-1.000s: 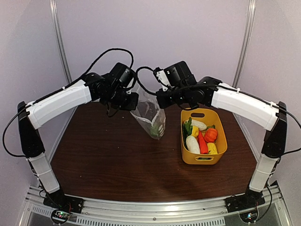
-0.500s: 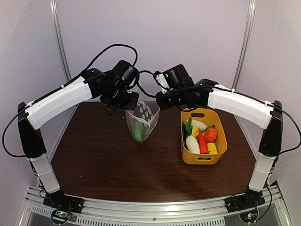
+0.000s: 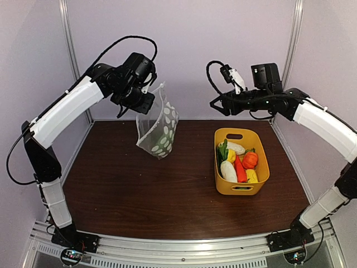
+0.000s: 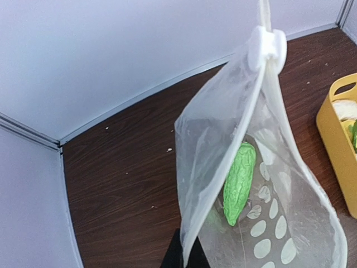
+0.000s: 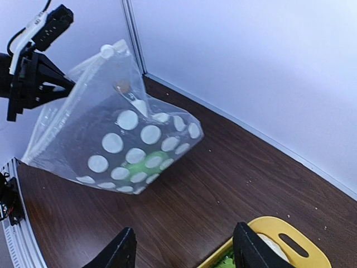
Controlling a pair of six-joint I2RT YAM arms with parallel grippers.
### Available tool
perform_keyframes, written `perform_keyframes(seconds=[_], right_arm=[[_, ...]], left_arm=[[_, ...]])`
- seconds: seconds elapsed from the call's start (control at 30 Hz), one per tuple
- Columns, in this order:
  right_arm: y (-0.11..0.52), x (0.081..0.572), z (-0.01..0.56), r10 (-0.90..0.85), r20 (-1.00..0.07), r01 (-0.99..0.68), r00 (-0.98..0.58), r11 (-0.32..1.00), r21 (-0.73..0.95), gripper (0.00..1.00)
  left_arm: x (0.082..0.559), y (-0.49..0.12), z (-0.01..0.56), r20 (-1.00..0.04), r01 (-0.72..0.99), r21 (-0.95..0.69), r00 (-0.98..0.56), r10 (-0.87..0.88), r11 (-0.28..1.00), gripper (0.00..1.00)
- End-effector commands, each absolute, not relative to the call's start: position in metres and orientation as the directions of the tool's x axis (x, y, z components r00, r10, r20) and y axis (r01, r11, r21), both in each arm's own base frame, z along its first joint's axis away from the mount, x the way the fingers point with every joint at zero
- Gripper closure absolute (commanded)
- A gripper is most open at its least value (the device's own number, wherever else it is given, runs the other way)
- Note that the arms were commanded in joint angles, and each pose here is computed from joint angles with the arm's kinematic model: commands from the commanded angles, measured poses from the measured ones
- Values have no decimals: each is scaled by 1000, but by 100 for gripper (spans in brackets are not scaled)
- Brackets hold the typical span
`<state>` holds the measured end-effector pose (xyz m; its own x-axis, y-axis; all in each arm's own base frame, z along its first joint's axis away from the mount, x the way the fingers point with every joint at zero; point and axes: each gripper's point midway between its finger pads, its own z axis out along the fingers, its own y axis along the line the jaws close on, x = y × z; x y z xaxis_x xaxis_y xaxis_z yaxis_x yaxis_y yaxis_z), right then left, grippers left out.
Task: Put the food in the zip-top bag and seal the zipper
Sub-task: Adjust the zipper food storage bag at the center of the board, then pick up the fake fruit from the bin.
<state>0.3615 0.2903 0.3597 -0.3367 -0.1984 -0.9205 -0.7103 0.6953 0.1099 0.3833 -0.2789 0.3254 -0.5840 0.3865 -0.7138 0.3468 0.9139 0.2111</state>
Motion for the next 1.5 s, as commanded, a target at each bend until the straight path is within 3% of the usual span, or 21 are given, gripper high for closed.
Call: perform_keyframes(seconds=[0.0,0.07,0.3,0.5,0.57,0.63,0.77,1.0,1.07,1.27,1.47], right_arm=[[257,359,294,-382,-843,-772,-378,633,59,38],[245,348,263,-459,-801,-824,-383,562,72,36],[205,364,193,-599,-651,-772,-466,635,-32,35],[186,372,146,-717,-488,-787,-497,610,-94,35],[185,372,134,-728,-455,-794,-512,604,-74,27],[188,372,127,-730,-459,-801,-507,595,-62,20],[184,388,124,-721,-479,-771,-501,623,-132,17],[177,407,98,-728,-417,-776,-545,626,-79,41],[175,411,91,-732,-400,-778,-551,625,-71,43],[182,413,78,-739,-379,-794,-557,607,-16,40],[187,410,59,-735,-340,-793,-587,607,56,30]], left_arm=[[380,-253,326,-643,349,366,-575,506,862,100],[381,-254,322,-633,366,383,-565,529,848,100],[382,-302,269,-594,539,258,-566,571,802,100],[379,-334,209,-538,634,141,-596,597,760,100],[372,-347,202,-536,665,63,-606,587,744,100],[366,-357,198,-547,686,0,-609,574,727,100],[355,-367,190,-554,706,-86,-620,556,703,100],[351,-368,207,-601,708,-145,-618,507,691,100],[351,-368,218,-632,708,-182,-616,470,683,100],[348,-362,234,-680,714,-220,-601,420,665,100],[347,-357,233,-680,709,-221,-604,415,670,100]])
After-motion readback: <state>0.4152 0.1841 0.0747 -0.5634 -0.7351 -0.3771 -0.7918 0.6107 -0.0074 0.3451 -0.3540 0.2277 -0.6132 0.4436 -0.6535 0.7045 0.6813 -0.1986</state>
